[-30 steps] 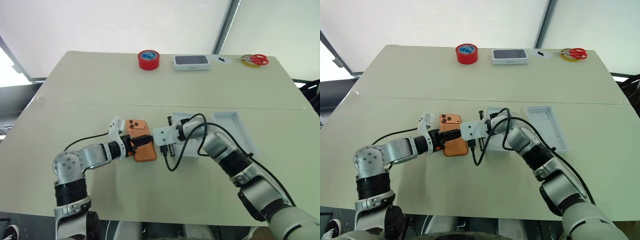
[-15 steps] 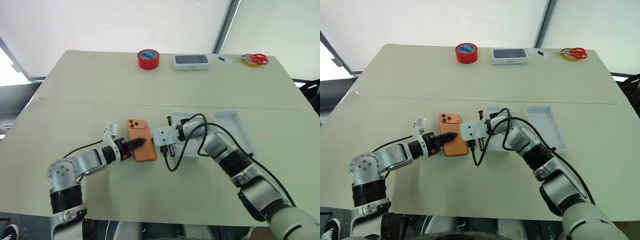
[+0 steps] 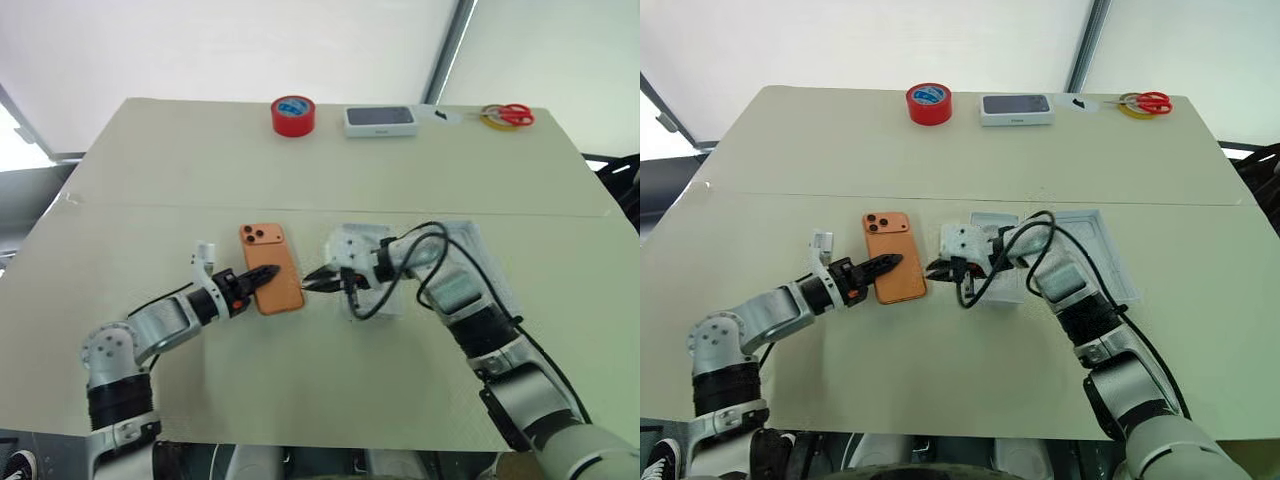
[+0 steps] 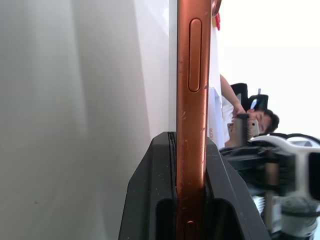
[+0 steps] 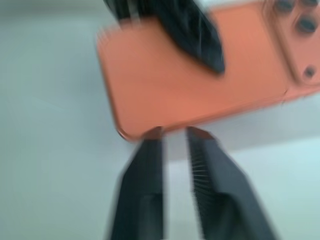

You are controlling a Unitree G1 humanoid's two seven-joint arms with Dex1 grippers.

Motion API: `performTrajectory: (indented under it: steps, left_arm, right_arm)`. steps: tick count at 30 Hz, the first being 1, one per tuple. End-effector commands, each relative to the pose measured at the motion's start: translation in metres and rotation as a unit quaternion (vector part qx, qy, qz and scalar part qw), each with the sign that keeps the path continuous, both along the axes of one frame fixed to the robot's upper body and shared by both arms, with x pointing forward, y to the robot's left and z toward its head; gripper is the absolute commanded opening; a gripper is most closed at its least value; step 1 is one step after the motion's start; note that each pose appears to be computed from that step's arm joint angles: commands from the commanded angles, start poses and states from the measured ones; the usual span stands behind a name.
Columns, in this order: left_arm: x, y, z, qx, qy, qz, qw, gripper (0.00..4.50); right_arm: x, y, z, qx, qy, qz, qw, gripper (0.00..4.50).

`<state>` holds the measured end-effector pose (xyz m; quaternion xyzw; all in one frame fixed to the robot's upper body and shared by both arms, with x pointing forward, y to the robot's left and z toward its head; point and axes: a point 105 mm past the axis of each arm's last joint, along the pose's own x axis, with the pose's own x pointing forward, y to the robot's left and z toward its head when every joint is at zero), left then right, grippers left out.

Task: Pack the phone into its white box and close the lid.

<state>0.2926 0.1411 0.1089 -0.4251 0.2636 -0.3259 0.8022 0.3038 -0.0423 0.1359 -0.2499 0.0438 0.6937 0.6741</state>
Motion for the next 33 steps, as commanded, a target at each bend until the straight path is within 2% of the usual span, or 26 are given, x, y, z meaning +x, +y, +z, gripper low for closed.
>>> performTrajectory:
  steps: [1,4,9,14,22,25,27,33]
  left_arm:
    - [-0.003,-0.004,0.025,-0.008,-0.082,-0.027,0.996,0.00]
    - [-0.002,-0.004,0.029,-0.019,-0.095,-0.037,0.995,0.00]
    - [-0.004,-0.011,0.031,-0.025,-0.101,-0.066,0.992,0.00]
    - [0.000,-0.017,0.034,-0.035,-0.099,-0.077,0.991,0.00]
    - [0.001,-0.027,0.037,-0.034,-0.100,-0.091,0.990,0.00]
    - [0.004,-0.027,0.041,-0.037,-0.106,-0.084,0.990,0.00]
    - [0.005,-0.028,0.043,-0.037,-0.107,-0.084,0.990,0.00]
    - [0.009,-0.030,0.045,-0.032,-0.111,-0.076,0.990,0.00]
  right_arm:
    - [-0.017,-0.024,0.004,-0.008,-0.009,0.022,1.000,1.87]
    - [-0.028,-0.042,-0.004,-0.029,0.000,0.018,0.999,1.87]
    - [-0.026,-0.066,-0.022,-0.077,-0.046,-0.012,0.996,1.87]
    - [-0.021,-0.070,-0.023,-0.075,-0.070,-0.040,0.994,1.87]
    - [-0.023,-0.074,-0.031,-0.086,-0.065,-0.050,0.993,1.87]
    - [-0.026,-0.075,-0.033,-0.088,-0.054,-0.051,0.993,1.01]
    - [-0.025,-0.076,-0.035,-0.094,-0.057,-0.052,0.993,0.08]
    - [-0.021,-0.060,-0.023,-0.055,-0.061,-0.059,0.995,0.08]
